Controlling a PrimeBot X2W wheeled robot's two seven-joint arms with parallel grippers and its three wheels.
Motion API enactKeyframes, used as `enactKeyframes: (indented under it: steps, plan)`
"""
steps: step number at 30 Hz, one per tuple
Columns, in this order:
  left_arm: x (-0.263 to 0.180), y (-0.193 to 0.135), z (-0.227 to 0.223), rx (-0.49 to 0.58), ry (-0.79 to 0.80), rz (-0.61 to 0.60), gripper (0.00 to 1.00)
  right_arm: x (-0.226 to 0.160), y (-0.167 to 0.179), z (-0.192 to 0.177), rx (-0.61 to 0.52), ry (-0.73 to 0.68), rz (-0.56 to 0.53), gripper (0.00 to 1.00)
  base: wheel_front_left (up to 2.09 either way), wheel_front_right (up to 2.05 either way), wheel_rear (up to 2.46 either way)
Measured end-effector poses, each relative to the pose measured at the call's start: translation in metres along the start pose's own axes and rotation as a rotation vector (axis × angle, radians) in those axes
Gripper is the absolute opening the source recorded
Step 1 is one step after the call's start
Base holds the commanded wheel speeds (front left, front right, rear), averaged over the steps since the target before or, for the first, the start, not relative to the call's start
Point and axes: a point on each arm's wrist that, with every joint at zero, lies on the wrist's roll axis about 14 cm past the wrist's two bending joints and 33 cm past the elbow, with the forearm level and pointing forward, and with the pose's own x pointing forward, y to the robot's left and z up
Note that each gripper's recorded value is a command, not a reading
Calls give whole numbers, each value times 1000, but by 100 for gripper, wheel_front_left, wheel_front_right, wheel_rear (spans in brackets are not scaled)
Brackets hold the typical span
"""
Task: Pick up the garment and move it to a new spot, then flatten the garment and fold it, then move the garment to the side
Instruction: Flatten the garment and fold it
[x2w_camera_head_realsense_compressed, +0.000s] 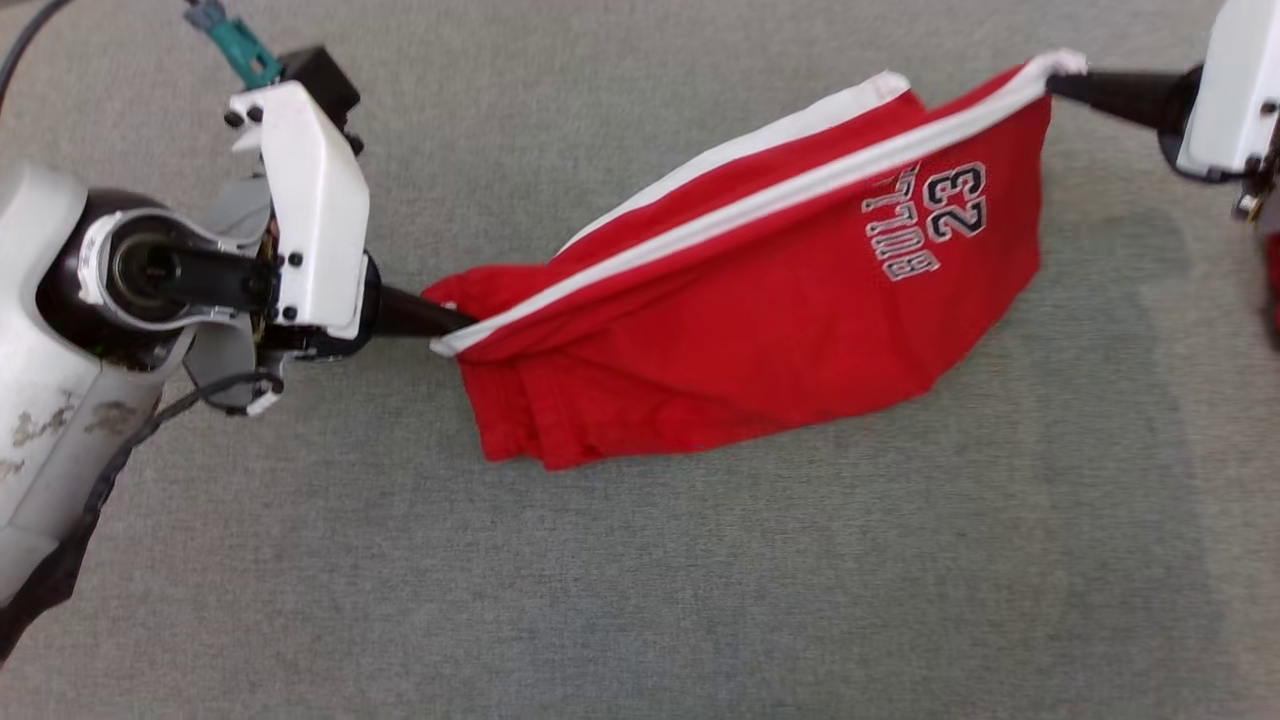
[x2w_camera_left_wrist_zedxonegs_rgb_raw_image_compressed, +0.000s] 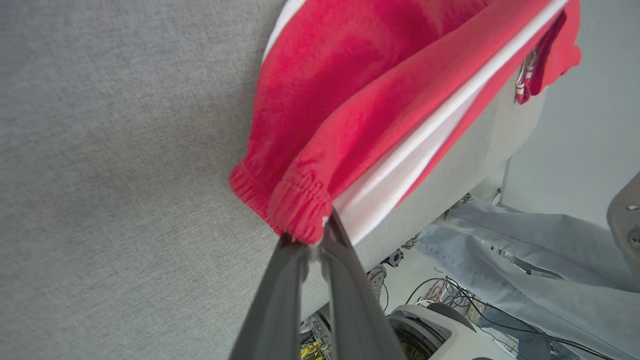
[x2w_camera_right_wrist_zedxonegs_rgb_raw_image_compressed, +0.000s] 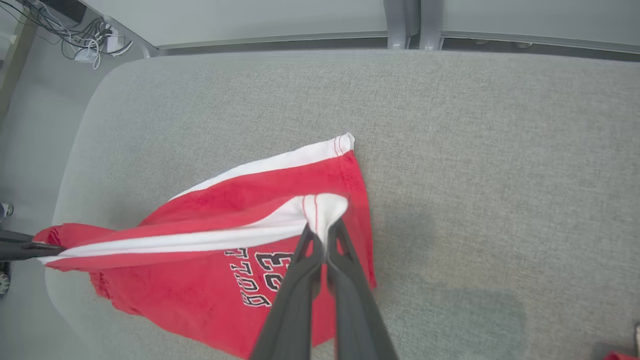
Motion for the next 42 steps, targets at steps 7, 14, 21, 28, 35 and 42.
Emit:
enactKeyframes:
  steps: [7,14,21,28,35,42]
  plan:
    - [11,21,14,-75,17,13,0,46,-7,17,28,32,3,0,0,0,0]
    - [19,31,25,-118,8,15,60,67,-9,16,12,70,-15,10,0,0,0]
    - [17,33,28,-124,-14,16,100,67,-6,27,13,-10,-4,100,0,0,0]
    - [-24,18,52,-19,-221,21,100,35,15,57,-27,-261,31,100,0,0,0]
    - [-83,13,78,265,-698,162,100,-14,49,75,-154,-636,66,100,0,0,0]
    - [-118,11,72,394,-1078,293,100,-38,44,63,-182,-831,25,100,0,0,0]
